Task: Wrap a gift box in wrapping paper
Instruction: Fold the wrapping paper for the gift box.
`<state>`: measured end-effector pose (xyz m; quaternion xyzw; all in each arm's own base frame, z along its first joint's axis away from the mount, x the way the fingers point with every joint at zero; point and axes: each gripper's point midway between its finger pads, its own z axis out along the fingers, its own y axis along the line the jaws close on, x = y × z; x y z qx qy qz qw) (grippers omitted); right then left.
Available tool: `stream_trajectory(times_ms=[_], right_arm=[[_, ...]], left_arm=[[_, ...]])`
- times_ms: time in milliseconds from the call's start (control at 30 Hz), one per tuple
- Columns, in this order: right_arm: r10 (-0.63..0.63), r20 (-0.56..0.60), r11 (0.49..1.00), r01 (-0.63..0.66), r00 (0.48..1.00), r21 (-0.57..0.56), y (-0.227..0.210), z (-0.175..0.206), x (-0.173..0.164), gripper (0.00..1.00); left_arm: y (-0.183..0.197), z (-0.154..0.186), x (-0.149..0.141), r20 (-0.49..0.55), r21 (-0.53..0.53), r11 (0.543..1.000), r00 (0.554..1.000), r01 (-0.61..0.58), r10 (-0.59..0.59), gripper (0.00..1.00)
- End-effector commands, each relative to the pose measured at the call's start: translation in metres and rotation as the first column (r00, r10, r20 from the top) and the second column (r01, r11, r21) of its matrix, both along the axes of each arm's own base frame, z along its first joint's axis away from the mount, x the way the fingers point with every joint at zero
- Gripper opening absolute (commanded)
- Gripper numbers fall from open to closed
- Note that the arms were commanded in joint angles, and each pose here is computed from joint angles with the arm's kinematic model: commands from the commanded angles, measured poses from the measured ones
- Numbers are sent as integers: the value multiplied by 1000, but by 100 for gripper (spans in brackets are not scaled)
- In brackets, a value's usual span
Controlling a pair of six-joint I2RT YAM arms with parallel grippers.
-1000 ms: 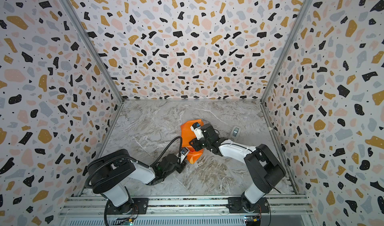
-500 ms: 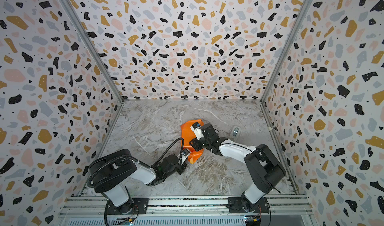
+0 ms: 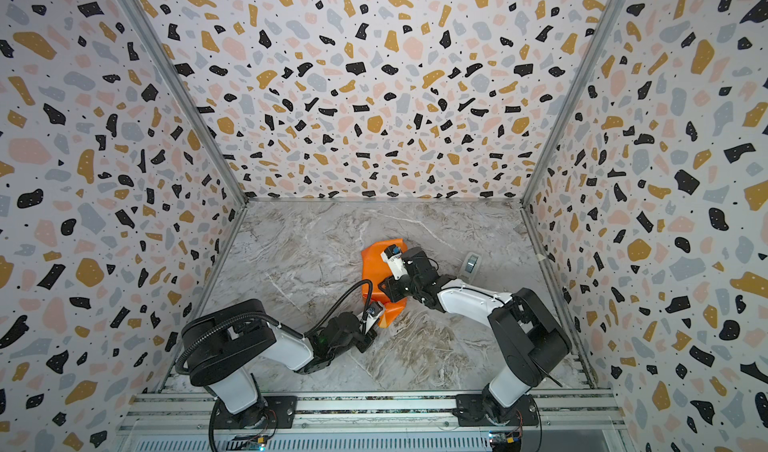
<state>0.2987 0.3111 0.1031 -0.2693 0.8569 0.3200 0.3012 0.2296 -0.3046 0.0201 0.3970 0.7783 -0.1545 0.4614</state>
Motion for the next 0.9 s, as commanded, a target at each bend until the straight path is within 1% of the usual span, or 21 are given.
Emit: stream_trajectory(times_ms=[0,333,500,633,733,867], right_arm=[[16,-119,998,-24,993,-65,-7,-34,-20,26],[11,-120,998,-18,993,-63,-7,-33,-18,26],[14,-118,998,-21,993,-58,-6,-32,-17,26],[14,-111,998,-21,994,-56,-6,-29,-16,26],[15,-111,998,-21,994,-55,-5,-27,-15,26],[14,-105,999,-20,994,-50,-4,-23,-14,26]], left_arm=[[-11,4,-5,7,-28,999,999,43,-42,7],[-18,3,-14,-8,-50,995,996,88,-88,7],[-25,11,-15,-5,-79,990,993,113,-114,11],[-24,30,-9,32,-117,990,997,79,-75,17],[-18,53,-3,63,-169,985,998,38,-28,23],[1,75,5,67,-243,969,996,-39,57,26]])
